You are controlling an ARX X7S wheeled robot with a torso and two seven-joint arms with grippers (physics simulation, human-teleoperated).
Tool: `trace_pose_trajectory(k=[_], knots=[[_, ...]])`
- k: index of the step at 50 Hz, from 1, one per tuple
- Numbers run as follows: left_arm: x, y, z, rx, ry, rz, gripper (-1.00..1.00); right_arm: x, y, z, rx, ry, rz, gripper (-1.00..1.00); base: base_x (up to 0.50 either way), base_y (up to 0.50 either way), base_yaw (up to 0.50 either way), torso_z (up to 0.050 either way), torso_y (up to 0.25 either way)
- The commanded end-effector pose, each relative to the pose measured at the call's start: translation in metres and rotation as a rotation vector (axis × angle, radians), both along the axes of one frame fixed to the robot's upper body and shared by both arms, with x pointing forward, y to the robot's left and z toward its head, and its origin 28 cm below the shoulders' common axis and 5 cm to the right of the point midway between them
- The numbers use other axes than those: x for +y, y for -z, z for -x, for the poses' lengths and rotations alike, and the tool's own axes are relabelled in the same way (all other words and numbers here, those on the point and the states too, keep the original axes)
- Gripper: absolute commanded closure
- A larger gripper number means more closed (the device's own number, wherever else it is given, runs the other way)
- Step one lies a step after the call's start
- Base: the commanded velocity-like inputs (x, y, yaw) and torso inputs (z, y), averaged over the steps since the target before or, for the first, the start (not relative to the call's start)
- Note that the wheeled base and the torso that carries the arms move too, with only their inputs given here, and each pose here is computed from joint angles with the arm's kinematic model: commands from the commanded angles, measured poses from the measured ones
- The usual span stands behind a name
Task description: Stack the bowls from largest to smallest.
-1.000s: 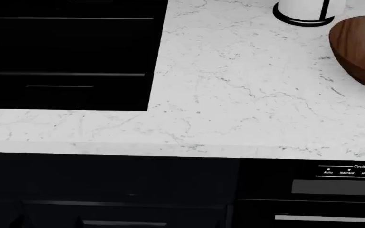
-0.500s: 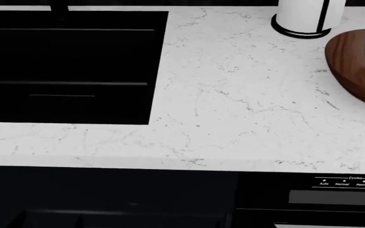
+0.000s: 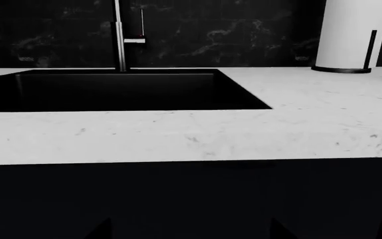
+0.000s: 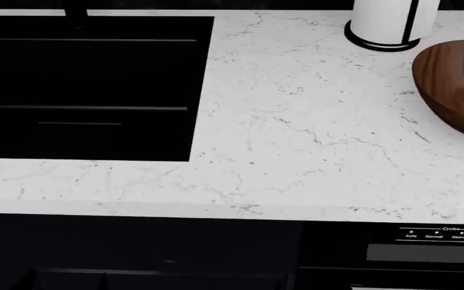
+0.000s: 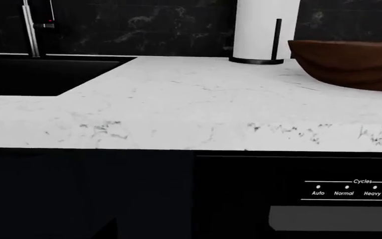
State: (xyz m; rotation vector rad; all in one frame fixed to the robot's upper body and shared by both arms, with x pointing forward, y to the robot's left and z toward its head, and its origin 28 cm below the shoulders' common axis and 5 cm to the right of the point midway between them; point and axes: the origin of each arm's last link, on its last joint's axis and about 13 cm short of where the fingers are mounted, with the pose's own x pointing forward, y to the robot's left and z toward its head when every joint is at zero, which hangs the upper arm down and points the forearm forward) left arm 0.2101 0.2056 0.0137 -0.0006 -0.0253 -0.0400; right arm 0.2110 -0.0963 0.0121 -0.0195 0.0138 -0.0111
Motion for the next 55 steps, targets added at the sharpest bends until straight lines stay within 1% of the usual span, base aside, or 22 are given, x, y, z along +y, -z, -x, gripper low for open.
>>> trace_pose_trajectory(k=[1, 8, 22, 55], knots=[[-0.0003, -0.0012, 0.0006, 0.002, -0.004, -0.007, -1.0, -0.0001, -0.0012, 0.0008, -0.003, 0.004, -0.003, -1.0, 0.0, 0.0, 0.0, 0.032, 0.0], [0.0, -0.001, 0.0008, 0.0, -0.012, -0.012, -1.0, 0.0, -0.0017, 0.001, -0.011, 0.003, -0.003, -1.0, 0.0, -0.04, 0.0, 0.0, 0.0], [-0.0003, -0.0008, 0.0006, -0.005, -0.009, -0.025, -1.0, -0.0001, -0.0009, 0.0004, -0.012, 0.005, 0.0, -1.0, -0.02, -0.5, 0.0, 0.0, 0.0], [0.0004, 0.002, -0.0002, 0.006, -0.023, -0.02, -1.0, 0.0002, -0.0003, 0.0004, -0.003, 0.0, 0.006, -1.0, -0.02, -0.5, 0.0, 0.0, 0.0]])
